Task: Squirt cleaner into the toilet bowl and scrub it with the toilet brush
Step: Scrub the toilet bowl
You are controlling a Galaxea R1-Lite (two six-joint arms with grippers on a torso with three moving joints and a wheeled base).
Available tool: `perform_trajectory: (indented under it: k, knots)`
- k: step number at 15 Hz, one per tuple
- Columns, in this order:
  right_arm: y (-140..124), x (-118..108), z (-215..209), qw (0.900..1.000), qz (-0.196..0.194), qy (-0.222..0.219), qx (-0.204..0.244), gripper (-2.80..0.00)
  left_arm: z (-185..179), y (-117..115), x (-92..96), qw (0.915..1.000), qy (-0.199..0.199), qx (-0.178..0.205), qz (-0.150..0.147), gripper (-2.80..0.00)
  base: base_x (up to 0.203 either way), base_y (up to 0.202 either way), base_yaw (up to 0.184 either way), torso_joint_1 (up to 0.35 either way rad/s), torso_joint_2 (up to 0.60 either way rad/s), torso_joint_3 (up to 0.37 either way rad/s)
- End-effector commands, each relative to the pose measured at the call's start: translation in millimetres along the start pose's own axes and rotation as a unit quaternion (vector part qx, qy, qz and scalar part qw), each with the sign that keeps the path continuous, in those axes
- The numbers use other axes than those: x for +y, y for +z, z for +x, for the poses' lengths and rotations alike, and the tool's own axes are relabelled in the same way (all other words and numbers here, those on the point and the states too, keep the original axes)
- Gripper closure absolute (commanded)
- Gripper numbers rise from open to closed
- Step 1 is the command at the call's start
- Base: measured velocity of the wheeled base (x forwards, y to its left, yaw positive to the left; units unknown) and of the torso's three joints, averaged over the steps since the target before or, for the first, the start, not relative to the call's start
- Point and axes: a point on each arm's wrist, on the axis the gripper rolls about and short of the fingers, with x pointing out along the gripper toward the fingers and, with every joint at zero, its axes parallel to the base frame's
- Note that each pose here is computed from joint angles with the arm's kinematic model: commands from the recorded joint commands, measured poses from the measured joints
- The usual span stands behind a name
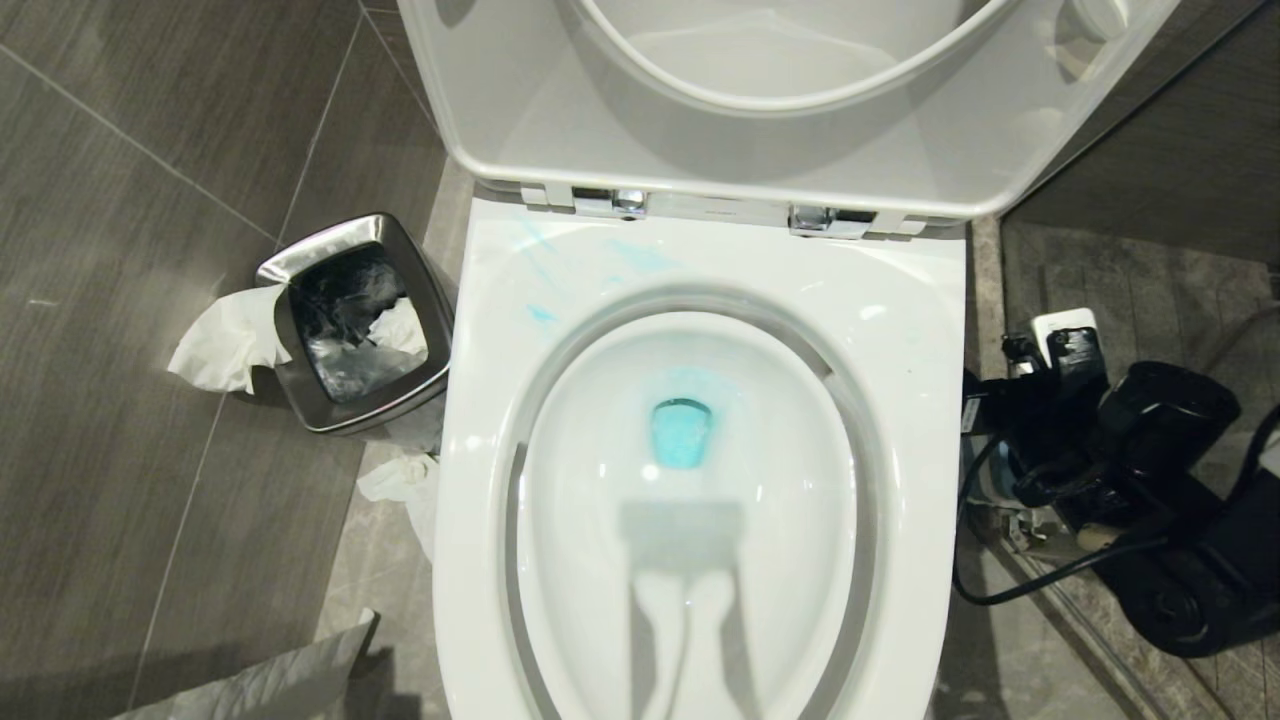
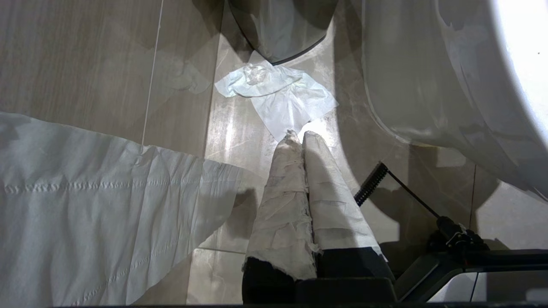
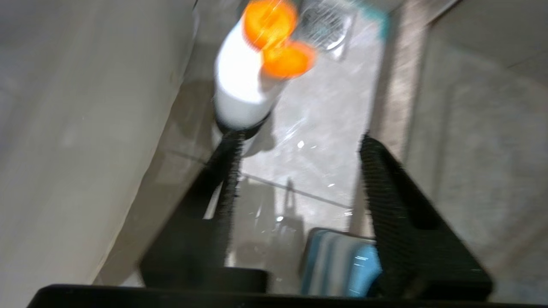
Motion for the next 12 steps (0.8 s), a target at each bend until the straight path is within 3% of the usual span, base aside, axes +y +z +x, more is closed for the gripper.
perform_trajectory:
  k: [1, 5, 8, 12]
  knots:
    - [35.5, -13.0, -22.8, 0.999, 0.002, -0.011, -0.047, 0.00, 0.2, -0.4, 0.0, 1.0000, 0.000, 0.001, 0.000, 0.00, 0.000, 0.000, 0.000, 0.000, 0.00, 0.000]
    - [68.8, -23.3, -36.7, 0.996, -0.026, -0.018, -0.080, 0.00, 0.2, -0.4, 0.0, 1.0000, 0.000, 0.001, 0.000, 0.00, 0.000, 0.000, 0.000, 0.000, 0.00, 0.000]
    - [99.9, -23.4, -53.6, 0.995, -0.034, 0.031, -0.090, 0.00, 0.2, -0.4, 0.0, 1.0000, 0.000, 0.001, 0.000, 0.00, 0.000, 0.000, 0.000, 0.000, 0.00, 0.000]
    - [131.5, -29.6, -57.1, 0.994, -0.035, 0.049, -0.095, 0.00, 0.2, -0.4, 0.0, 1.0000, 0.000, 0.001, 0.000, 0.00, 0.000, 0.000, 0.000, 0.000, 0.00, 0.000]
